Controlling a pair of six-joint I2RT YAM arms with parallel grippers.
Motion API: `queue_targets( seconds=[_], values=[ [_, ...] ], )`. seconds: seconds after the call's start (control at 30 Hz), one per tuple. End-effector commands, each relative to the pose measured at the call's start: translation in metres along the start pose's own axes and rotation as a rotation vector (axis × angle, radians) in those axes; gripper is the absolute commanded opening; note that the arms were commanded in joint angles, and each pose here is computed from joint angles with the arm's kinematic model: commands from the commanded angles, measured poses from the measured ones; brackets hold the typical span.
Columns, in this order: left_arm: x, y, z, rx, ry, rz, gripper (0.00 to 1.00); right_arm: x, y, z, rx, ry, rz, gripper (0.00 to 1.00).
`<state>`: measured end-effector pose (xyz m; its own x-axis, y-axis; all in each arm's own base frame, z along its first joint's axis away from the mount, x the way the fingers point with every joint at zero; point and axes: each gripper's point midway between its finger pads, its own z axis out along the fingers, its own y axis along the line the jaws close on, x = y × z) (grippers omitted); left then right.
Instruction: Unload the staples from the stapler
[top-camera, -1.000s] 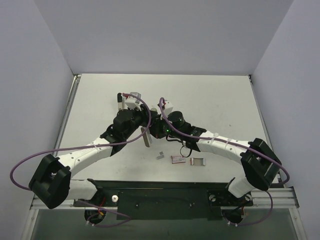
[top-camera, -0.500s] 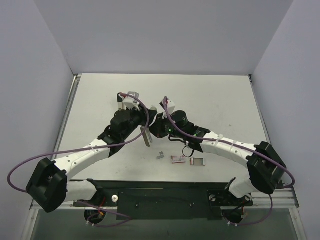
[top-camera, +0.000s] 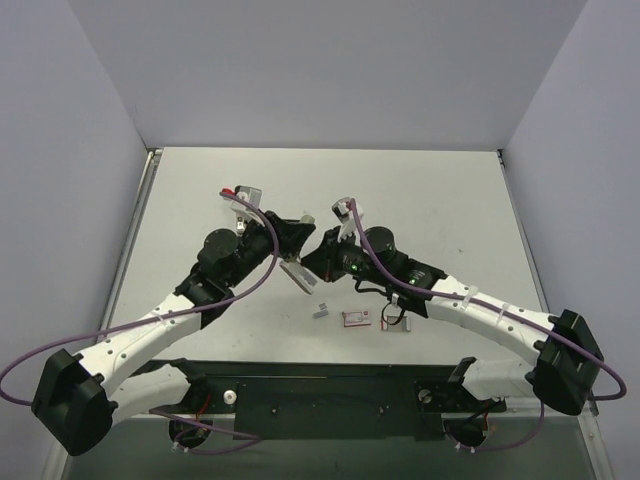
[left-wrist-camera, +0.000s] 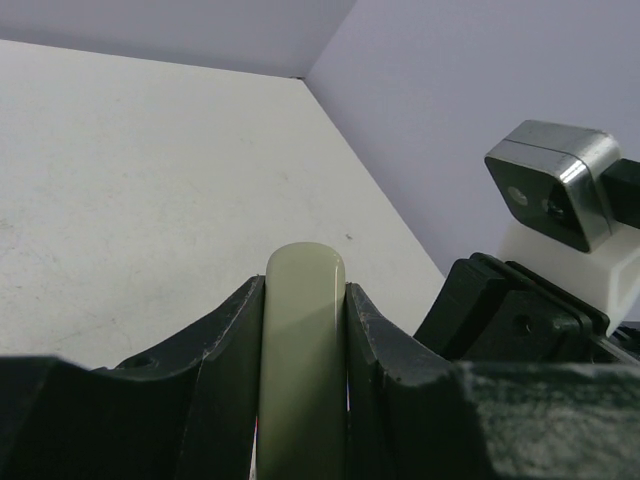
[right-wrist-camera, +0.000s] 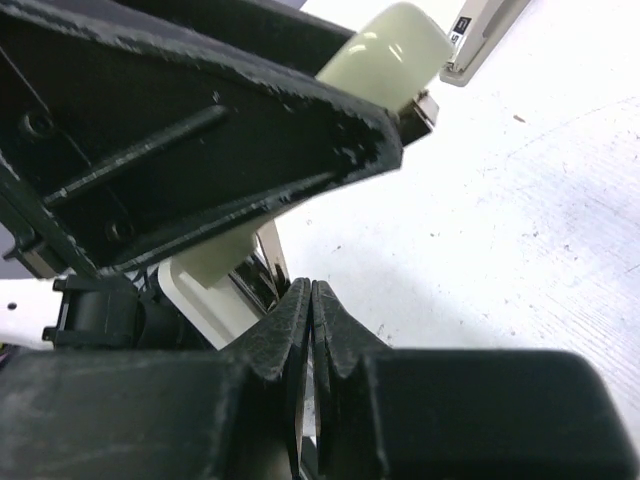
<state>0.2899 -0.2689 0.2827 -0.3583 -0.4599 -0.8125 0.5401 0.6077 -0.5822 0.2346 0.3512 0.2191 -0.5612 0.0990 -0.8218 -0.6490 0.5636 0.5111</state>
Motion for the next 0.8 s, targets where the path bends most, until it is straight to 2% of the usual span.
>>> queue_targets(
  seconds=[0.0,0.23,0.4,0.53,0.77],
  values=[
    [-0.022,-0.032,-0.016,0.113,-0.049,-0.032,0.0,-0.014,0.013,-0.02,0.008,-0.031,-0.059,0.0],
    [-0.029,-0.038,-0.034,0.125,-0.063,-0.029,0.0,-0.025,0.004,-0.056,0.126,-0.071,-0.17,0.0],
    [-0.031,-0.039,-0.041,0.127,-0.066,-0.023,0.0,-0.021,-0.008,-0.079,0.185,-0.085,-0.189,0.0],
    [-0.036,-0.042,-0.044,0.13,-0.079,-0.021,0.0,-0.014,-0.009,-0.096,0.19,-0.096,-0.191,0.0],
    [-0.045,-0.052,-0.053,0.168,-0.108,-0.057,0.0,0.006,-0.005,-0.096,0.167,-0.074,-0.17,0.0]
  ],
)
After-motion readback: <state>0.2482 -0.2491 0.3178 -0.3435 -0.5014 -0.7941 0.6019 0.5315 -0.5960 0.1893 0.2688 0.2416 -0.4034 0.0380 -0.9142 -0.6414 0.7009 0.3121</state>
